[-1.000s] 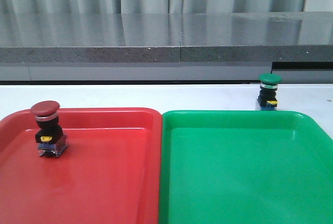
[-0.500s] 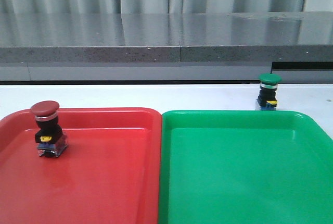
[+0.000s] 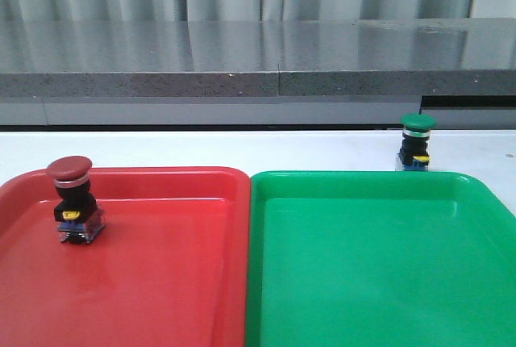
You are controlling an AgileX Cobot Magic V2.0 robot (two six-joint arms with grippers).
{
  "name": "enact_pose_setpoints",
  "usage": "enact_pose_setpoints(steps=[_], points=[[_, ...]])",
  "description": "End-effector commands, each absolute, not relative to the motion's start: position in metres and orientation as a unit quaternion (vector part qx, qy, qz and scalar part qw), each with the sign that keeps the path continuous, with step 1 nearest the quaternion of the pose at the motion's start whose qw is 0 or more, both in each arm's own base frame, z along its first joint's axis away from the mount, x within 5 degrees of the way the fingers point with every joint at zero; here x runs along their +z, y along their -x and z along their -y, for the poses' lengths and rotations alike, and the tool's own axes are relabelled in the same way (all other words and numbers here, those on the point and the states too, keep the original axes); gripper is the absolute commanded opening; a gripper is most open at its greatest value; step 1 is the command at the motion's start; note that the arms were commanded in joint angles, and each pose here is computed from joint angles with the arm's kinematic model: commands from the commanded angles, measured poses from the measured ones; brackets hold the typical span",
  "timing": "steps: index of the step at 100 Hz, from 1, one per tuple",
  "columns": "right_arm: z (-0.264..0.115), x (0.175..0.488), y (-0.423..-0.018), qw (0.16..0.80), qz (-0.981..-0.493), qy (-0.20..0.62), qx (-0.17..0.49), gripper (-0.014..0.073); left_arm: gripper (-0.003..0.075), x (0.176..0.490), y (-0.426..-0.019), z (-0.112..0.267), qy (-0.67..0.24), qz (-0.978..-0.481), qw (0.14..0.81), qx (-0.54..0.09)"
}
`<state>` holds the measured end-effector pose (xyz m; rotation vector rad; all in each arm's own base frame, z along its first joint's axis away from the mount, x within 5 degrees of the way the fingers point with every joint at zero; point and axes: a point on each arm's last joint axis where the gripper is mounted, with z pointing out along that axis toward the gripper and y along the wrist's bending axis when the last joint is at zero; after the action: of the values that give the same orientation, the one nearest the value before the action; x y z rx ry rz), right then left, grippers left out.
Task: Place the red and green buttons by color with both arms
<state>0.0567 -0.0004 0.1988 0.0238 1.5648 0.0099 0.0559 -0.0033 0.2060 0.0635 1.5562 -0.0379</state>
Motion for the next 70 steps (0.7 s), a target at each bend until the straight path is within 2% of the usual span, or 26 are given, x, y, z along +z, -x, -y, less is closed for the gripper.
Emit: enact_pose_setpoints(steps=[1, 37, 56, 70], points=[[0.001, 0.211, -0.055, 0.744, -0.668, -0.013, -0.001, -0.0066, -0.0019, 0.201, -0.055, 0.004, -0.026, -0.673, 0.738, -0.024], [0.001, 0.211, -0.054, 0.744, -0.668, -0.013, -0.001, -0.0066, -0.0019, 0.201, -0.055, 0.004, -0.026, -0.673, 0.738, -0.024], [0.002, 0.221, -0.053, 0.778, -0.629, -0.014, -0.003, -0.0066, -0.0019, 0.201, -0.055, 0.004, -0.026, -0.673, 0.738, -0.024], [0.001, 0.236, -0.05, 0.786, -0.617, -0.014, -0.003, -0.0066, -0.0019, 0.201, -0.055, 0.004, -0.026, -0.673, 0.738, -0.024]])
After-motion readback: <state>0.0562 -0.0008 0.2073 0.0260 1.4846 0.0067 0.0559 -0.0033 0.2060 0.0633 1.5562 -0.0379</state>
